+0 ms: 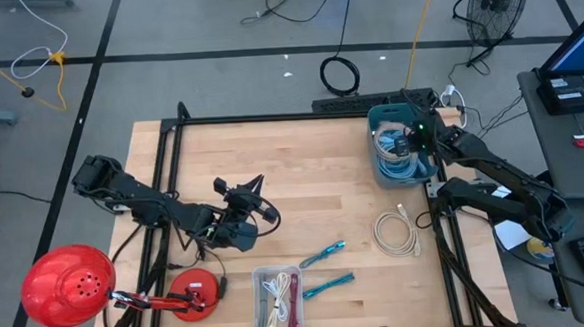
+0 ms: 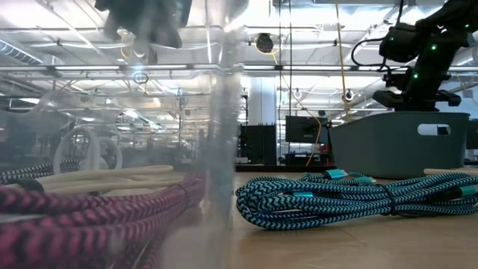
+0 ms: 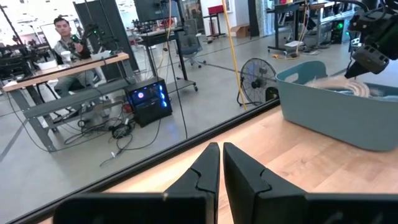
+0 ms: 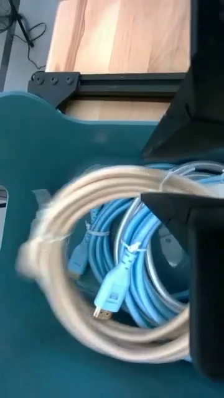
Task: Pick & Place USB Port
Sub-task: Put the left light brown usb cable into the blue bin, then put the top blue charger cable into the transparent bin
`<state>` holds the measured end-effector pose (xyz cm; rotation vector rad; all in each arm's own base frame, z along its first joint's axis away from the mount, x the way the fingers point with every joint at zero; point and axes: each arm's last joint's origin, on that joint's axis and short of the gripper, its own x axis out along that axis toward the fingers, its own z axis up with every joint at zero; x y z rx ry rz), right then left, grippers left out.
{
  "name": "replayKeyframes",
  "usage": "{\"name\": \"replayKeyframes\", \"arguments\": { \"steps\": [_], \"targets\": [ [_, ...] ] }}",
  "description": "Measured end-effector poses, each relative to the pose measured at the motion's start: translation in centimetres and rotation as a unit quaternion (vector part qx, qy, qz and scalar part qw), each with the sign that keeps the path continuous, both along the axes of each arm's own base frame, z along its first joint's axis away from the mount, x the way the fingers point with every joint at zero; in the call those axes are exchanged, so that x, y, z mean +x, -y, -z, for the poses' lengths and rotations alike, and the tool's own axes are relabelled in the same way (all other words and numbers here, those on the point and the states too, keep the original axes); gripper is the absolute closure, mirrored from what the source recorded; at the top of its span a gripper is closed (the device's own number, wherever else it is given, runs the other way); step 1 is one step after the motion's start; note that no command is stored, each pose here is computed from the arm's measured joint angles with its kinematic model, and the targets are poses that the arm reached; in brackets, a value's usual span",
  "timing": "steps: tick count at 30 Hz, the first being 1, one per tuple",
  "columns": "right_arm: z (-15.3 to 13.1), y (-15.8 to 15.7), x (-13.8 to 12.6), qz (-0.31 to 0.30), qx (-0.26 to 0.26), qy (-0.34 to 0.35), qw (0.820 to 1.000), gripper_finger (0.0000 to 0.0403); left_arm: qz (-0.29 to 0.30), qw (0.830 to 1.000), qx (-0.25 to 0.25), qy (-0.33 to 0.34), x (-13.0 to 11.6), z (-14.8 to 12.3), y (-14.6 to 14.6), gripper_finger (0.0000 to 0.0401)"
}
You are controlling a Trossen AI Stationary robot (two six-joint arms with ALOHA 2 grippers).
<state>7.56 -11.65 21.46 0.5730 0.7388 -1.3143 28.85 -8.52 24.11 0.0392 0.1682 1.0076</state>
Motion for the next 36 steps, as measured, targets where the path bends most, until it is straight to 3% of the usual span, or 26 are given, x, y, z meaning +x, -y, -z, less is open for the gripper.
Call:
{"name": "replayKeyframes", "arguments": {
  "steps": [11,17,20,23,28,30,33,36],
  "targets": [
    [-0.9,0.7,0.6,-0.009,-0.054,0.038,0.998,0.0181,0.0,1.0,0.0,0.001,0.0,0.0,0.0,0.0375],
    [-2.7,0.8,1.0,-0.051,-0.12,0.113,0.985,0.0152,0.0,1.0,0.001,-0.002,0.0,0.0,0.0,0.0375],
    [-3.7,0.3,1.1,-0.117,-0.137,0.172,0.968,0.015,0.001,1.0,0.005,-0.008,0.0,0.0,0.0,0.0375],
    [-5.0,-0.6,1.8,-0.22,-0.138,0.268,0.928,0.0153,0.001,1.0,0.005,-0.008,0.0,0.0,0.0,0.0375],
    [-7.1,-3.0,3.0,-0.401,-0.104,0.405,0.815,0.0167,0.001,1.0,0.005,-0.009,0.0,0.0,0.0,0.0375],
    [-7.5,-4.0,3.4,-0.45,-0.074,0.432,0.778,0.0172,0.001,1.0,0.005,-0.009,0.0,0.0,0.0,0.0375],
    [-7.3,-5.7,3.9,-0.506,-0.023,0.442,0.74,0.0175,0.004,1.0,0.004,-0.01,0.0,0.0,0.0,0.0375],
    [-6.2,-7.6,4.4,-0.55,0.032,0.433,0.714,0.0173,0.009,1.0,0.002,-0.013,0.0,0.0,0.0,0.0375]
  ]
}}
